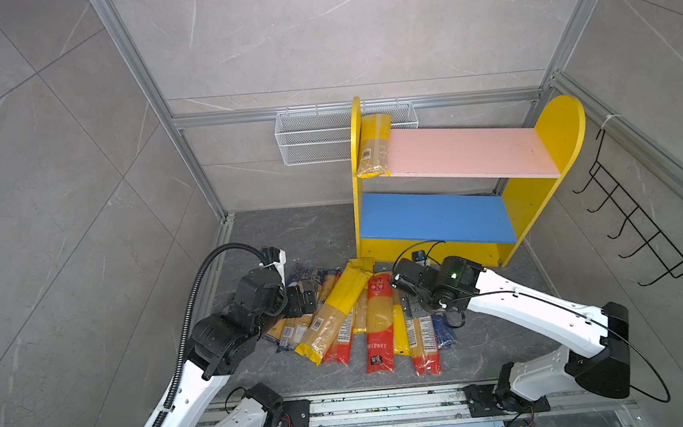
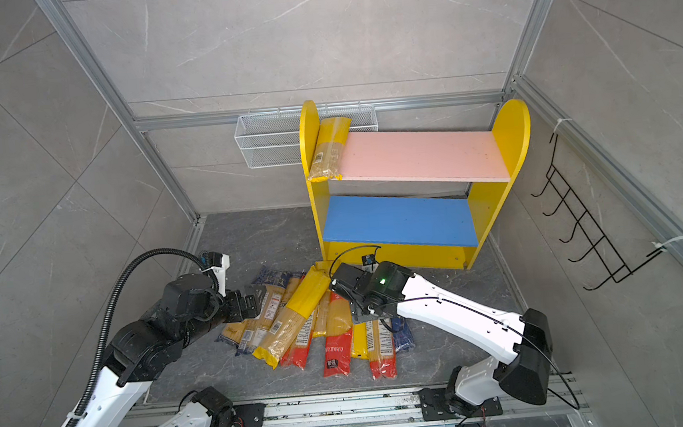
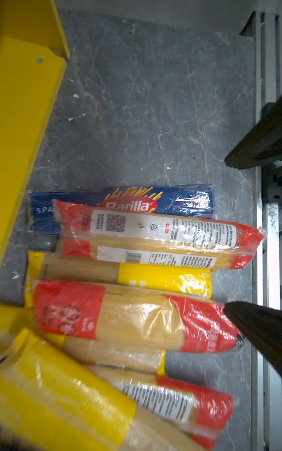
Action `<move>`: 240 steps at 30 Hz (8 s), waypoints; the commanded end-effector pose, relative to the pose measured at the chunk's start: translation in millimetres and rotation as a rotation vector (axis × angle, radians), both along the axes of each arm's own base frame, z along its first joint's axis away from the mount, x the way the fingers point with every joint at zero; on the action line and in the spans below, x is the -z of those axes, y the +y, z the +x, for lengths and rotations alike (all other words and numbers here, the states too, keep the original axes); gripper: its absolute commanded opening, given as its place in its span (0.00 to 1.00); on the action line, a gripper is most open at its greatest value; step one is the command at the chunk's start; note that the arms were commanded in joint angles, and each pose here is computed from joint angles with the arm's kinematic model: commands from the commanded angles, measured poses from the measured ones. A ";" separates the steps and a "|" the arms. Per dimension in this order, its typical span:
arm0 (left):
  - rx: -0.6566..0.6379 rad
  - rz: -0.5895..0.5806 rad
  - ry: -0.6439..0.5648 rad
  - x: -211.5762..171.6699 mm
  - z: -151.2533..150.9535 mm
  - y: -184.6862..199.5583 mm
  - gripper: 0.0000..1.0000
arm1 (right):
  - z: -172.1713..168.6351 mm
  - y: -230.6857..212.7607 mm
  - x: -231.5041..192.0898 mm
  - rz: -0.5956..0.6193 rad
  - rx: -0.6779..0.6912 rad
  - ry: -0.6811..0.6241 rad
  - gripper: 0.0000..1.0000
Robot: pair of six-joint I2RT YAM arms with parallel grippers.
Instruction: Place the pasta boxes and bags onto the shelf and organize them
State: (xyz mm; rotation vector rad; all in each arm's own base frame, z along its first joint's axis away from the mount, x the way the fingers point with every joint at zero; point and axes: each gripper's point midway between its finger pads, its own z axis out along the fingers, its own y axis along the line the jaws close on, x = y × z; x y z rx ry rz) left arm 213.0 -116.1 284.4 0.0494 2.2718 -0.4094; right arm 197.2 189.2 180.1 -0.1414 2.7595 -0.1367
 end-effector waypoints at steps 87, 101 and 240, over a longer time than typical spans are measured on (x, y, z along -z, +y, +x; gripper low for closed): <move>0.119 0.095 -0.027 4.8 47.6 -41.1 1.00 | -63.5 16.8 119.8 0.270 0.101 0.260 0.00; 0.109 0.077 -0.046 -5.0 55.3 -45.9 1.00 | -46.2 21.5 13.9 0.378 0.001 0.096 0.00; 0.782 -0.324 -0.498 -246.0 28.4 -164.4 1.00 | 285.6 9.1 -307.1 1.031 -0.107 -0.567 0.06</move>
